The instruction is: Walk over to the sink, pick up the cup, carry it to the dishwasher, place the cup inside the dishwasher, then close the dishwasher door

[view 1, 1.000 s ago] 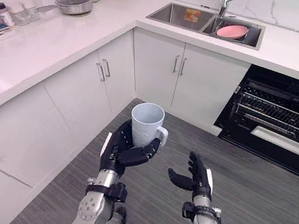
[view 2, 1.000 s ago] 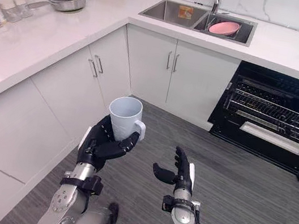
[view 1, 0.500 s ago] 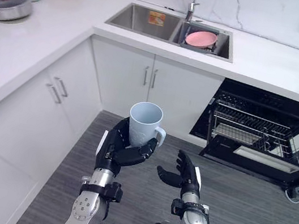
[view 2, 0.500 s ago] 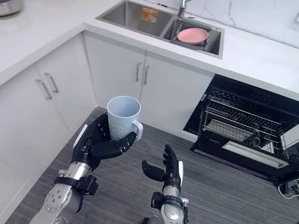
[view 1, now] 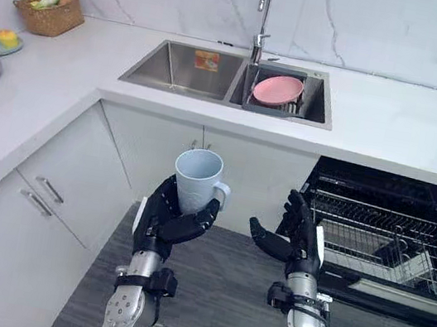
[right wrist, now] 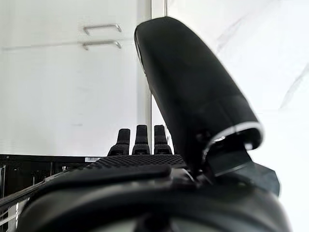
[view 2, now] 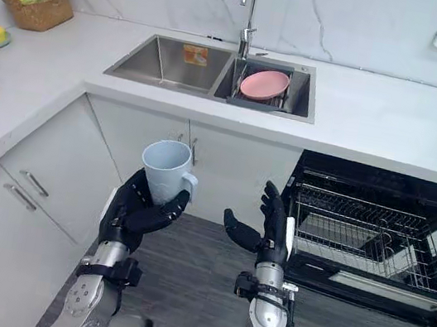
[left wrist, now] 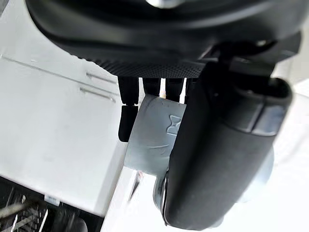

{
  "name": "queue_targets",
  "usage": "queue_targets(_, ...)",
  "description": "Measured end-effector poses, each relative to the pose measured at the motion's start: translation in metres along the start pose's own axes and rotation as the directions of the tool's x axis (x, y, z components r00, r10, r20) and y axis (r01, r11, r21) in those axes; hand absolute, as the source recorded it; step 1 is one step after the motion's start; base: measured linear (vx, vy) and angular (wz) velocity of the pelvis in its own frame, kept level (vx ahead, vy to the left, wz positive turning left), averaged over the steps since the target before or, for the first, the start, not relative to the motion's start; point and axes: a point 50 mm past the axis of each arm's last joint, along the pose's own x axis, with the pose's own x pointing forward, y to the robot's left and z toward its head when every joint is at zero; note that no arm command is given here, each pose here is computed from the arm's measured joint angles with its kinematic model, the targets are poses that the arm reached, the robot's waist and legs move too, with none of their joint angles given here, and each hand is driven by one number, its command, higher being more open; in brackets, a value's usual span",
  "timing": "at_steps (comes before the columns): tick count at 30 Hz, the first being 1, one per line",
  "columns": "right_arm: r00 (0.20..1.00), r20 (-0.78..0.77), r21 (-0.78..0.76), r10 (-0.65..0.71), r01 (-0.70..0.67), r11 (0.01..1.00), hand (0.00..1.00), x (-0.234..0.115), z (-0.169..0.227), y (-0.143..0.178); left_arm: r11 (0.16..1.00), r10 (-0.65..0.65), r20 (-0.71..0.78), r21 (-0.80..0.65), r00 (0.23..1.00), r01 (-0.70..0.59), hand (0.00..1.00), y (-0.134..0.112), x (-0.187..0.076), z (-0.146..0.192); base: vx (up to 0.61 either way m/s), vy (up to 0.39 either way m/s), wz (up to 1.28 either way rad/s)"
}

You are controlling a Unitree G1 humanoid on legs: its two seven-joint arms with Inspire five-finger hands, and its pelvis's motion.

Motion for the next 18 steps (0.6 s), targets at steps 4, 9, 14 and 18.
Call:
queue_targets(4,0.999,-0.052,0.014,0.004,-0.003,1.000,0.90,-0.001,-0.010,0.005,1.000,0.010,0.007,0.022,1.000,-0.010,0.30,0.004,0.001,0.003,0.41,0.379,-0.51)
queue_targets(9,0.998,-0.045,0.061,0.034,-0.032,0.998,0.90,0.000,-0.007,0.018,0.999,0.008,0.006,0.050,1.000,-0.008,0.30,0.006,0.001,0.004,0.27,0.221,-0.85)
queue_targets(14,0.996,0.014,0.075,0.085,-0.086,0.993,0.90,0.005,0.006,0.029,0.999,-0.003,0.056,0.051,0.998,0.000,0.30,0.005,0.002,0.014,0.16,-0.022,-0.95)
queue_targets(18,0.994,0.056,0.062,0.089,-0.093,0.994,0.90,0.016,0.014,0.029,0.998,-0.014,0.026,0.054,1.000,0.012,0.30,0.004,0.007,0.006,0.19,-0.101,-0.74)
